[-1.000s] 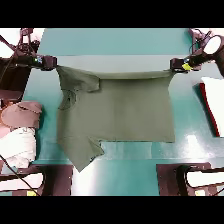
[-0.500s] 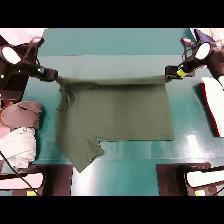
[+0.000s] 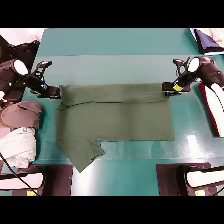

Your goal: Fold the shirts.

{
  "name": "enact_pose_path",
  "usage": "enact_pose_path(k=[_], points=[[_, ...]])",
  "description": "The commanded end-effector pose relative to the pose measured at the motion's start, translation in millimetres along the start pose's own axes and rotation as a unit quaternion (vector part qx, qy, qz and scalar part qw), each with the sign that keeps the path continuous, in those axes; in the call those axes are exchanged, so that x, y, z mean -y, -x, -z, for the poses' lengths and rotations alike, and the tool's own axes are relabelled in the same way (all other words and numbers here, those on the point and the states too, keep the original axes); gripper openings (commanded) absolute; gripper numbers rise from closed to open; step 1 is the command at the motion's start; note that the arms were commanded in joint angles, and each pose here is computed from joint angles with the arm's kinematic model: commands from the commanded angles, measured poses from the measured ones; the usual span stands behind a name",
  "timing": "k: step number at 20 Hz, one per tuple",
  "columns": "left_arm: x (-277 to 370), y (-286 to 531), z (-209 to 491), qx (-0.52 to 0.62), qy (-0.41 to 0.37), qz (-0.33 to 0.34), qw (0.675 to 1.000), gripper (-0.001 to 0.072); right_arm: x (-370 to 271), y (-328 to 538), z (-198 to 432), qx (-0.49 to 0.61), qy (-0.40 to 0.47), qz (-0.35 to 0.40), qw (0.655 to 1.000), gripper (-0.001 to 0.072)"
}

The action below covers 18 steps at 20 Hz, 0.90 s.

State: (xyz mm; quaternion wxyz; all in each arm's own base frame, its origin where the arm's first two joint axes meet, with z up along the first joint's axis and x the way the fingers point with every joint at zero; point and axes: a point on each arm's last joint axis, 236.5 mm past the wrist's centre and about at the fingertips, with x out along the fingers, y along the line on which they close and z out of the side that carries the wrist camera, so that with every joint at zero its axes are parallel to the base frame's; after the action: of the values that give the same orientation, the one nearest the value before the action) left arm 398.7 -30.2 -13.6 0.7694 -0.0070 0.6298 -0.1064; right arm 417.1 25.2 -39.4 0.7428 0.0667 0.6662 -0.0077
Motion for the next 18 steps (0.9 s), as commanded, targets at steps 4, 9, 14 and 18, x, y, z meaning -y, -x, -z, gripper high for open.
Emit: enact_pose_path(k=[4, 9, 14, 18], points=[[5.3, 28.2, 28.7, -0.032, 0.031, -0.006, 0.999, 0.0501, -0.2, 19.9, 30.5, -0.040, 0.024, -0.001, 0.999, 0.0459], [29.9, 40.3, 112.7, -0.039, 0.095, 0.012, 0.995, 0.0501, -6.6, 85.7, 20.9, 0.055, 0.030, -0.011, 0.998, 0.0455], [63.8, 3.8, 219.9, -0.086, 0.160, 0.061, 0.981, 0.0501, -20.9, 119.2, 14.5, 0.112, 0.030, -0.040, 0.992, 0.0454], [79.0, -13.0, 262.3, -0.132, 0.174, 0.086, 0.972, 0.0501, -29.8, 120.0, 13.8, 0.114, 0.030, -0.056, 0.991, 0.0454]])
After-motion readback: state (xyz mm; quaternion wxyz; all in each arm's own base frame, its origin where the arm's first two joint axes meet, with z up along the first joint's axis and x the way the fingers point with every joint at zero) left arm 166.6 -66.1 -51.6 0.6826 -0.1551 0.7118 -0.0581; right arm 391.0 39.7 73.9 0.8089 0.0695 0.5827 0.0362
